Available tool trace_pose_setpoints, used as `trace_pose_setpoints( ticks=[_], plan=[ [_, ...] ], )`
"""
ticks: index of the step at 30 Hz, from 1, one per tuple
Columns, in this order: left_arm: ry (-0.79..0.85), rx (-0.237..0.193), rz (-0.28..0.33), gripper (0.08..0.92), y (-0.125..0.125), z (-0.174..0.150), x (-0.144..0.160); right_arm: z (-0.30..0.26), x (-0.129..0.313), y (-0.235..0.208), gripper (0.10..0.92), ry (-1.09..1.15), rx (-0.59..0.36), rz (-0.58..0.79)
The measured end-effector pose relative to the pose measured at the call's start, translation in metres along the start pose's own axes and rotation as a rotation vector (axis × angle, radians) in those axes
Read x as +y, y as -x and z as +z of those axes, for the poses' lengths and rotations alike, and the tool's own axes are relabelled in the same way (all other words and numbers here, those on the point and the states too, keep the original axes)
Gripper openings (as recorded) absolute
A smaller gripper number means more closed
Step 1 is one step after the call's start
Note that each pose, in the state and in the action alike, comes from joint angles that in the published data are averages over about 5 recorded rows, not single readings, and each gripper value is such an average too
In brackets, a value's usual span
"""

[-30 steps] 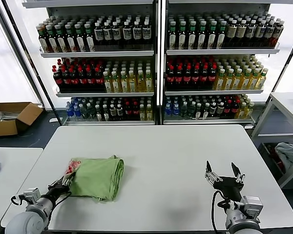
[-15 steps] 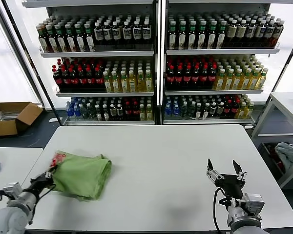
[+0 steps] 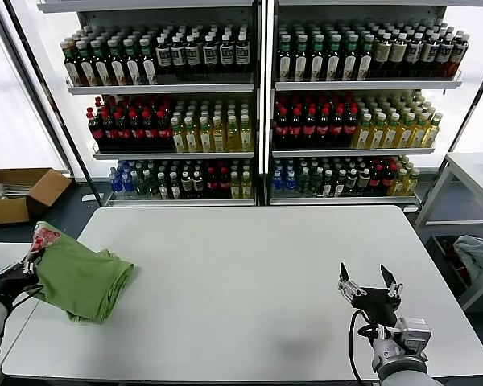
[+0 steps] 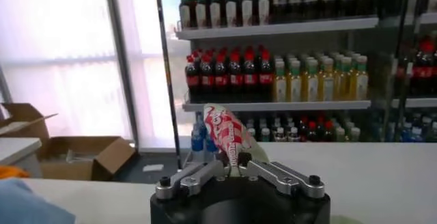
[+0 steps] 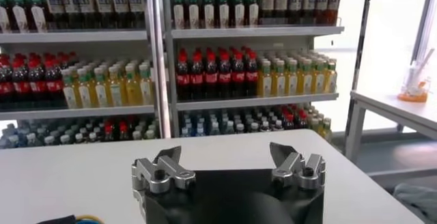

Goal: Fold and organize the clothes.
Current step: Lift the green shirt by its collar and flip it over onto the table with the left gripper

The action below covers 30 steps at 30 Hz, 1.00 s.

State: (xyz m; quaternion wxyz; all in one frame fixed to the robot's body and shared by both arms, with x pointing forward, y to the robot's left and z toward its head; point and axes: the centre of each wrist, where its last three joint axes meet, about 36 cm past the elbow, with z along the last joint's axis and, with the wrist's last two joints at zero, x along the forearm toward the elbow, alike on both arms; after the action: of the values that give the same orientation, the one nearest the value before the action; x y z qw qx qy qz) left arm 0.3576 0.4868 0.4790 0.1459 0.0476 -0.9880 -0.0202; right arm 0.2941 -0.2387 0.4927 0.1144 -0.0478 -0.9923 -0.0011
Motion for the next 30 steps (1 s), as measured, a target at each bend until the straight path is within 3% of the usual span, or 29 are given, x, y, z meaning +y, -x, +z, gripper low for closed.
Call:
trace_pose_setpoints(
  ticks=[6,14,20,24,30],
  plan=[
    [0.004,0.018,0.112,0.115,-0.003,0.013,-0.061,0.004,-0.004,-0.001,0.823,-0.003,0.010,0.020],
    [0.002,-0.019,0.390,0.115,-0.029,0.018,-0.196,0.008,-0.005,-0.007,0.823,-0.001,0.021,0.043],
    [-0.010,-0.009,0.560,0.126,-0.049,0.031,-0.274,0.012,-0.006,-0.010,0.823,0.004,0.036,0.060],
    [-0.006,-0.005,0.621,0.201,-0.054,0.036,-0.306,0.014,-0.007,-0.012,0.823,0.006,0.044,0.069],
    [-0.023,-0.001,0.676,0.212,-0.055,0.038,-0.336,0.016,-0.006,-0.011,0.823,0.006,0.057,0.078]
  ],
)
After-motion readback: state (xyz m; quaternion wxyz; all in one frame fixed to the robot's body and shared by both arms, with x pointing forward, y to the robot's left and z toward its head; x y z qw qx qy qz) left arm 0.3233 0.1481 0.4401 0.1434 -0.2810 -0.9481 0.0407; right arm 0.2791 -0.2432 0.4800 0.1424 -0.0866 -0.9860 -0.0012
